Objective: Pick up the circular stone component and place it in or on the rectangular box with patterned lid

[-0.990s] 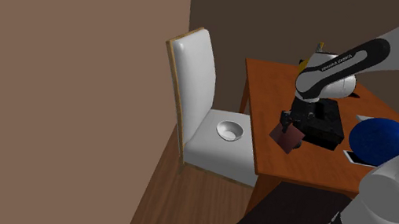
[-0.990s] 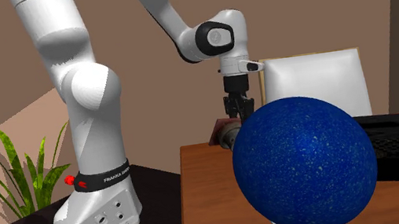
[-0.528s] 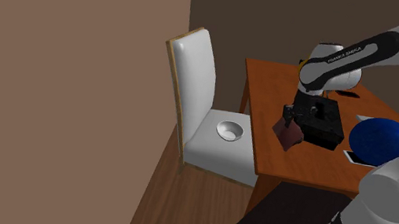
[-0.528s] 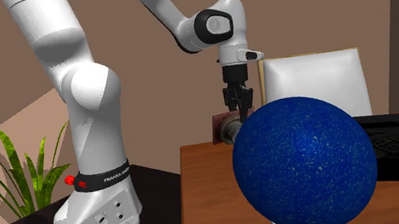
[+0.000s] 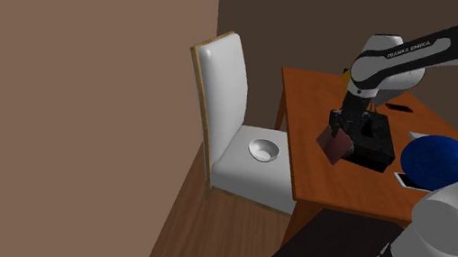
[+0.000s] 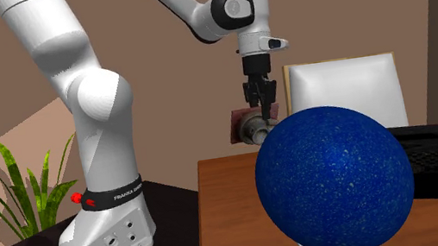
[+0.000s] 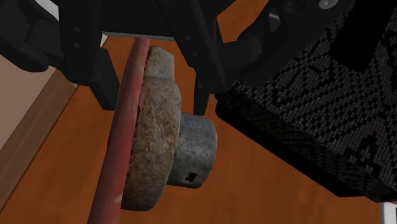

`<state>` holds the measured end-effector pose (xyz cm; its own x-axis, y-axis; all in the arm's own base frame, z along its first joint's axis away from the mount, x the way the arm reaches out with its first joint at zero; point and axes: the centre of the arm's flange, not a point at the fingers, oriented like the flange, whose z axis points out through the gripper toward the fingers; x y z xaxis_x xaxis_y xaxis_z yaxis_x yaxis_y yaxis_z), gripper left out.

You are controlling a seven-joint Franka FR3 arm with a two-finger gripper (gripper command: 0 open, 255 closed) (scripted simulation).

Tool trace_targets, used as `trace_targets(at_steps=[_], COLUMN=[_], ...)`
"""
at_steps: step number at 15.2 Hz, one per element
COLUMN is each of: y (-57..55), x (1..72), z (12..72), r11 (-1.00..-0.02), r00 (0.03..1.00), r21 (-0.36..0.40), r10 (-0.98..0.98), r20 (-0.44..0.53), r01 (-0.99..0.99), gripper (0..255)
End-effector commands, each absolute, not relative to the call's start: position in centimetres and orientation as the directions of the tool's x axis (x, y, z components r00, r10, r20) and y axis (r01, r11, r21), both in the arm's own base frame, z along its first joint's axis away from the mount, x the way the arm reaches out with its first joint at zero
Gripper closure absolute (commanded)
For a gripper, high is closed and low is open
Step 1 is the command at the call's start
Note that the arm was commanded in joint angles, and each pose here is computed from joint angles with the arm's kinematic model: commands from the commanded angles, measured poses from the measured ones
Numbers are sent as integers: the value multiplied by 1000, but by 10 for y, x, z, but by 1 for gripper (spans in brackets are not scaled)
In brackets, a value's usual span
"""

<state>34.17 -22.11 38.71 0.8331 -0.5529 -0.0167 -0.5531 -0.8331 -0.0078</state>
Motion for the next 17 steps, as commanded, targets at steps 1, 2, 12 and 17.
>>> trace_targets(at_steps=[1, 2, 12, 17], y=[-221, -221, -221, -221], x=[342, 342, 342, 342], z=[398, 403, 456, 482], r11=[-833, -833, -833, -833], r00=[833, 833, 833, 833], r21=[-8, -8, -8, -8], r10=[-553, -553, -553, -553], r20=[-17, -17, -17, -17], r01=[-553, -553, -553, -553], gripper=[255, 255, 255, 255])
